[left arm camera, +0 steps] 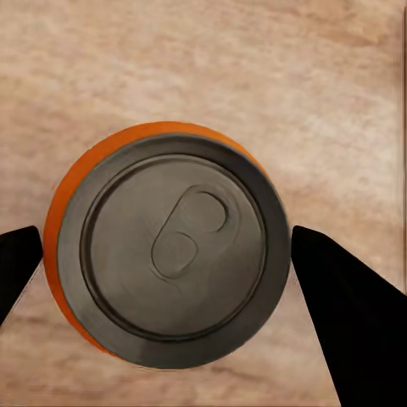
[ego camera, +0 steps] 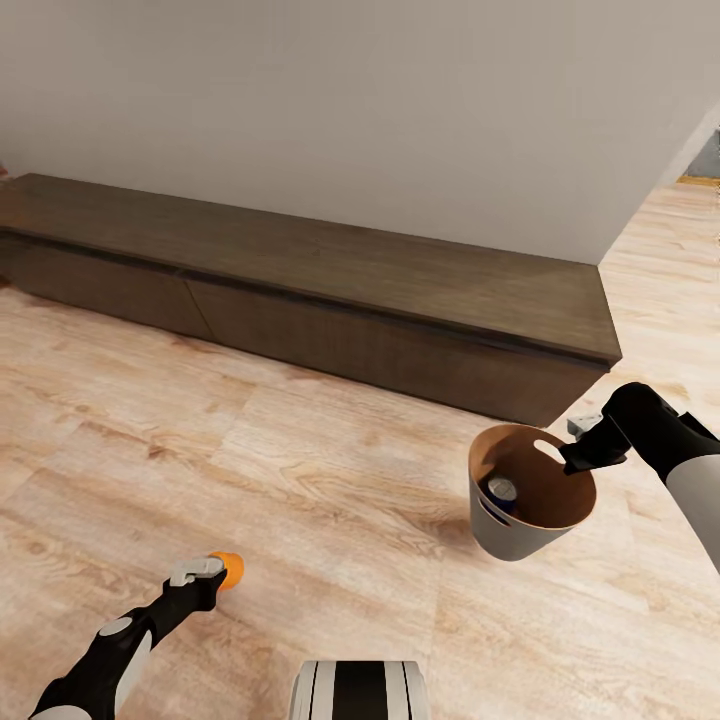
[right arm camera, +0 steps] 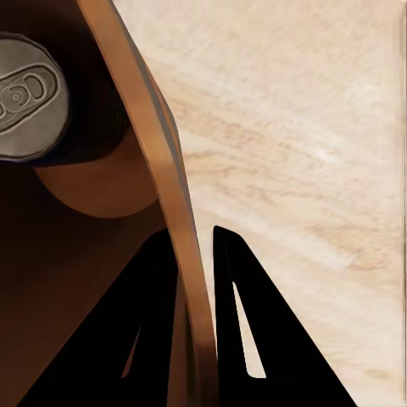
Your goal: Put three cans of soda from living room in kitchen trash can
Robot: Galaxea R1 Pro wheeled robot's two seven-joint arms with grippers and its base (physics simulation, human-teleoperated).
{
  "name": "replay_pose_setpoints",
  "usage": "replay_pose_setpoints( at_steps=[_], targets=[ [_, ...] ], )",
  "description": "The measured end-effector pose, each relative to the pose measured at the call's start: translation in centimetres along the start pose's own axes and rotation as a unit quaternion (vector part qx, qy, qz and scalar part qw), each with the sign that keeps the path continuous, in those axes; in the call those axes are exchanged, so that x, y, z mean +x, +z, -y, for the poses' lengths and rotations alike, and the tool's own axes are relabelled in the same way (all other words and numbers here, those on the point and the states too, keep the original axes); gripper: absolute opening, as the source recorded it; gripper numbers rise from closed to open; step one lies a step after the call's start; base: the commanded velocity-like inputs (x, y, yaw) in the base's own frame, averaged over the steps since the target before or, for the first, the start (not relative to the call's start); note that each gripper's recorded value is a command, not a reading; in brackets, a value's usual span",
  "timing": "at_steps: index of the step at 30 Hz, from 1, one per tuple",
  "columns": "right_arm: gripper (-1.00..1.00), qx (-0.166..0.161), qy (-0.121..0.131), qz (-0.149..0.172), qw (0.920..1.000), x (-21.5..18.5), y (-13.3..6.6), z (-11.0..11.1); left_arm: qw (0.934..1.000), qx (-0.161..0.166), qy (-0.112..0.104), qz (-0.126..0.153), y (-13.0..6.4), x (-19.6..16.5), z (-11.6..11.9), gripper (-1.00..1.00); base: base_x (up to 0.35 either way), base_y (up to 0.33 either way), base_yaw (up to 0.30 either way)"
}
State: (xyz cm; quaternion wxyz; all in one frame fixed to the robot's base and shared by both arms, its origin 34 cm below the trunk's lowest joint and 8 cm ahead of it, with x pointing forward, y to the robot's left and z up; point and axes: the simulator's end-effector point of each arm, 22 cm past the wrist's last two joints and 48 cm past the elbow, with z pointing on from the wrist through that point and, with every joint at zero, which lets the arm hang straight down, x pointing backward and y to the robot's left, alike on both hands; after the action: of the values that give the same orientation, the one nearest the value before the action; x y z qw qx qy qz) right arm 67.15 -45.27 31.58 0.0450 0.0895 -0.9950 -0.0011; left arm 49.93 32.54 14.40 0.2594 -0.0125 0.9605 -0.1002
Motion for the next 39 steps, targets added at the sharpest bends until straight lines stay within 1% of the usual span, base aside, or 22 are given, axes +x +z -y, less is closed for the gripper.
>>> replay_pose_setpoints(
  at_steps=[20,24,26,28,30,31,32,36,38,39],
  targets=[
    [-1.00,0.005,-0.003,0.036,0.9993,-0.8,-4.8,-0.3,0.9992,0.008,0.008,0.037,-1.7,-4.2,0.9,-1.00,0.000,0.000,0.000],
    [-1.00,0.005,-0.001,0.043,0.9991,-0.8,-5.8,-0.3,0.9992,0.008,0.007,0.040,-2.1,-4.8,0.9,-1.00,0.000,0.000,0.000],
    [-1.00,0.005,-0.002,0.045,0.9990,-0.8,-6.2,-0.4,0.9995,0.008,0.002,0.032,-2.3,-4.8,0.9,-1.00,0.000,0.000,0.000],
    [-1.00,0.005,-0.003,0.044,0.9990,-0.8,-6.5,-0.4,0.9998,0.008,-0.007,0.014,-2.6,-4.3,1.0,-1.00,0.000,0.000,0.000],
    [-1.00,0.003,-0.002,0.044,0.9990,-0.9,-6.9,-0.5,0.9999,0.007,-0.012,0.005,-2.9,-4.3,1.0,-1.00,0.000,0.000,0.000],
    [-1.00,0.003,-0.003,0.044,0.9990,-0.9,-7.0,-0.7,0.9997,0.007,-0.019,-0.010,-3.1,-3.8,1.1,-1.00,0.000,0.000,0.000],
    [-1.00,0.003,-0.009,0.043,0.9990,-1.1,-7.1,-1.0,0.9988,0.008,-0.032,-0.037,-3.3,-2.8,1.1,-1.00,0.000,0.000,0.000],
    [-1.00,-0.008,-0.005,0.045,0.9989,-1.4,-7.9,-1.7,0.9972,0.008,-0.046,-0.059,-4.1,-2.8,1.0,-1.00,0.000,0.000,0.000],
    [-1.00,-0.004,-0.014,0.044,0.9989,-1.7,-8.2,-2.1,0.9943,0.012,-0.061,-0.087,-4.8,-2.5,0.9,-1.00,0.000,0.000,0.000],
    [-1.00,-0.007,-0.015,0.044,0.9989,-1.8,-8.4,-2.4,0.9930,0.014,-0.067,-0.096,-5.1,-2.4,0.9,-1.00,0.000,0.000,0.000]
  ],
)
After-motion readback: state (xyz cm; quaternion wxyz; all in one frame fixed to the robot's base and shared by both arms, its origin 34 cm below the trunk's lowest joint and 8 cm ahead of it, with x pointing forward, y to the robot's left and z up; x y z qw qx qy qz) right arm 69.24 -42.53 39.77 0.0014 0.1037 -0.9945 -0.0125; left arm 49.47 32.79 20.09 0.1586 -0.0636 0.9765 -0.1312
